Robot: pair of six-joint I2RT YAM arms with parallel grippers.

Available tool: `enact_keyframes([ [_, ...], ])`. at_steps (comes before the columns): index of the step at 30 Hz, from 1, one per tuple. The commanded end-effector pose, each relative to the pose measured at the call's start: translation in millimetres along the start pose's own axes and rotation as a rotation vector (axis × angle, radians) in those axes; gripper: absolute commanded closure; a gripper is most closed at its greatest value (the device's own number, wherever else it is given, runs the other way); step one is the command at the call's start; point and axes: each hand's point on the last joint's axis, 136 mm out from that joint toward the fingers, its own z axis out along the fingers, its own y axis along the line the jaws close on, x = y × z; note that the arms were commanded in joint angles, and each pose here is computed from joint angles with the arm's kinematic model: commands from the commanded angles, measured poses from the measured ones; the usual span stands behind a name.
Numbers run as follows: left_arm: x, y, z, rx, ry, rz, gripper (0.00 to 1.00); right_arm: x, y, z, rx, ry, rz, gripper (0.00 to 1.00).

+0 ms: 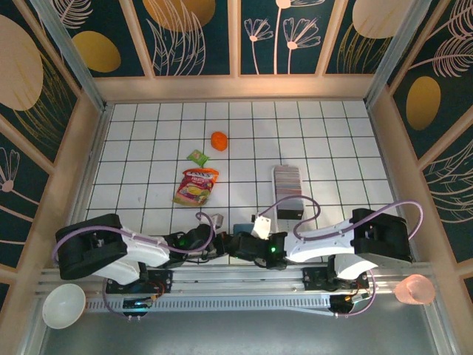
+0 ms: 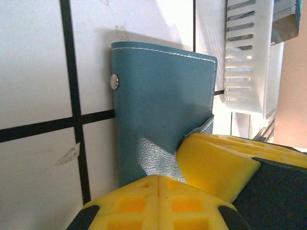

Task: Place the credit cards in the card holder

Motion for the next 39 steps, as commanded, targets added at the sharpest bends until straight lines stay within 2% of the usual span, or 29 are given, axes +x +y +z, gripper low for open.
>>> enact_keyframes([
  [1,-7,8,-7,-0.073,-0.039,0.021,1.00,-7,-4,-6,0.044,0.026,-0.075,0.91],
  [3,-15,1,-14,-0.080,-0.072,0.042,0.99,-29,19,-14,-0.024,-0.022,-0.095,0.87],
  [6,-29,-11,-29,-0.094,-0.140,0.080,0.91,-64,42,-28,-0.081,-0.090,-0.125,0.77],
  [9,-47,-20,-49,-0.132,-0.227,0.125,0.84,-99,53,-48,-0.123,-0.177,-0.150,0.73],
  [14,-98,-48,-103,-0.200,-0.480,0.268,0.60,-163,56,-80,-0.188,-0.321,-0.149,0.66],
  [16,-122,-65,-129,-0.225,-0.585,0.346,0.47,-190,55,-94,-0.208,-0.403,-0.180,0.63],
  [19,-157,-79,-160,-0.281,-0.712,0.411,0.35,-226,48,-107,-0.217,-0.506,-0.211,0.59],
  [20,-165,-82,-167,-0.307,-0.748,0.438,0.26,-235,46,-109,-0.217,-0.531,-0.231,0.57],
  [22,-185,-89,-183,-0.379,-0.828,0.485,0.02,-255,42,-112,-0.226,-0.582,-0.281,0.56],
  [24,-201,-98,-193,-0.430,-0.881,0.541,0.01,-274,35,-115,-0.214,-0.638,-0.310,0.56],
  [27,-235,-98,-208,-0.477,-0.949,0.531,0.01,-304,24,-125,-0.190,-0.745,-0.359,0.53],
  [30,-270,-84,-227,-0.536,-1.029,0.471,0.01,-329,12,-137,-0.197,-0.851,-0.421,0.42],
  [32,-284,-74,-241,-0.590,-1.124,0.441,0.01,-345,-4,-143,-0.134,-0.928,-0.462,0.34],
  [35,-302,-44,-266,-0.680,-1.249,0.382,0.01,-366,-41,-140,0.024,-1.002,-0.511,0.27],
  [39,-308,31,-304,-0.821,-1.401,0.232,0.01,-384,-109,-133,0.083,-1.023,-0.422,0.26],
])
